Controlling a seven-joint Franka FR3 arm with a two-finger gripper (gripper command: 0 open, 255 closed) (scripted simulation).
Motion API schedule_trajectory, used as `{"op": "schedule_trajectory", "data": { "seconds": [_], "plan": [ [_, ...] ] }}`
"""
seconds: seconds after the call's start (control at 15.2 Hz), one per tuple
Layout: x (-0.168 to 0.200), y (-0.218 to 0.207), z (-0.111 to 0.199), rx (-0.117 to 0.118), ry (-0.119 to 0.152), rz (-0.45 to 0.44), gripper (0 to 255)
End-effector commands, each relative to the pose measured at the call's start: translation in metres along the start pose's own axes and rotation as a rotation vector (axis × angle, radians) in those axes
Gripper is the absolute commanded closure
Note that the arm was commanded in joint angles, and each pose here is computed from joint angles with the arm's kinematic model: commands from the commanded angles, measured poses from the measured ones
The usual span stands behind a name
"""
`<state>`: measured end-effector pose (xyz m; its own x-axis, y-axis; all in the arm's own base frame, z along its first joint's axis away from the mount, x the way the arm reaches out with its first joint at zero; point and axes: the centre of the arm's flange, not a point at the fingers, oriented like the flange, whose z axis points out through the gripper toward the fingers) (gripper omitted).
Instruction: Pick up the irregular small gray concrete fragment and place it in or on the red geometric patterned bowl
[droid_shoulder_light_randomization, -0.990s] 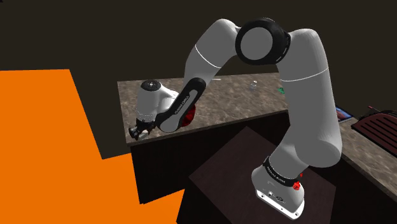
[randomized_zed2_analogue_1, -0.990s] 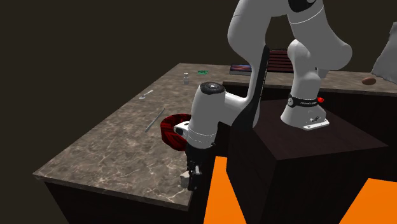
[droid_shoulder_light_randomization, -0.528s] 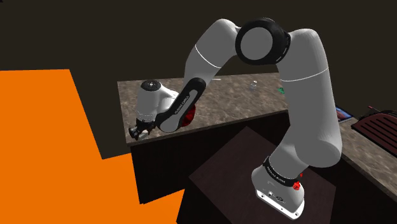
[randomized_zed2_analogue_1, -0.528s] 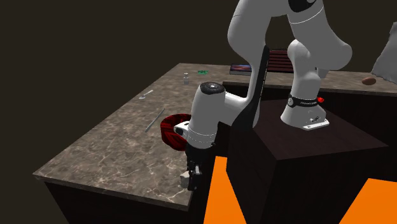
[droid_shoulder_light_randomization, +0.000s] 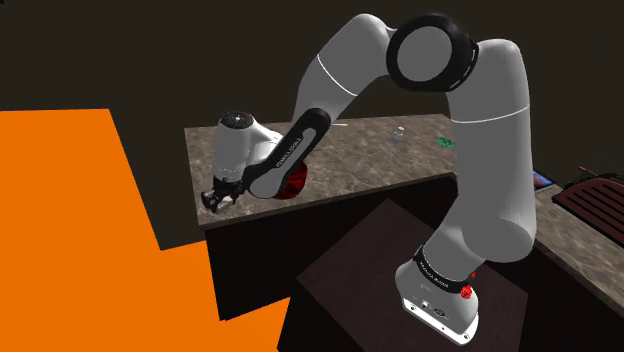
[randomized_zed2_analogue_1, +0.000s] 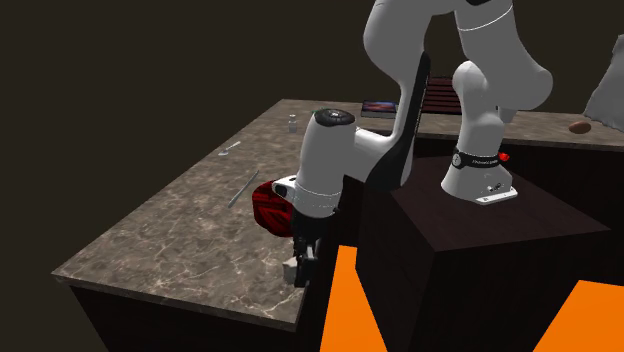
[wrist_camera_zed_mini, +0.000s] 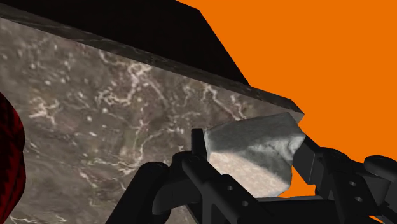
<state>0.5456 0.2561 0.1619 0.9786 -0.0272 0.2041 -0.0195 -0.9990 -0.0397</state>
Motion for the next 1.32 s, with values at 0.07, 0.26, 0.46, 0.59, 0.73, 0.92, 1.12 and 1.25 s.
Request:
{"op": "schedule_trajectory", "data": {
  "seconds": [0.07,0.26,0.46,0.59,0.73,0.92,1.12,1.25],
  "plan": [
    [0.003,-0.001,-0.016,0.0,0.0,0.0,255],
    [0.007,-0.001,-0.031,0.0,0.0,0.0,255],
    [0.01,-0.002,-0.047,0.0,0.0,0.0,255],
    [0.012,-0.002,-0.057,0.0,0.0,0.0,255],
    [0.014,-0.003,-0.067,0.0,0.0,0.0,255],
    [0.017,-0.003,-0.083,0.0,0.0,0.0,255],
    [0.021,-0.004,-0.098,0.0,0.0,0.0,255],
    [0.023,-0.004,-0.109,0.0,0.0,0.0,255]
  ]
}}
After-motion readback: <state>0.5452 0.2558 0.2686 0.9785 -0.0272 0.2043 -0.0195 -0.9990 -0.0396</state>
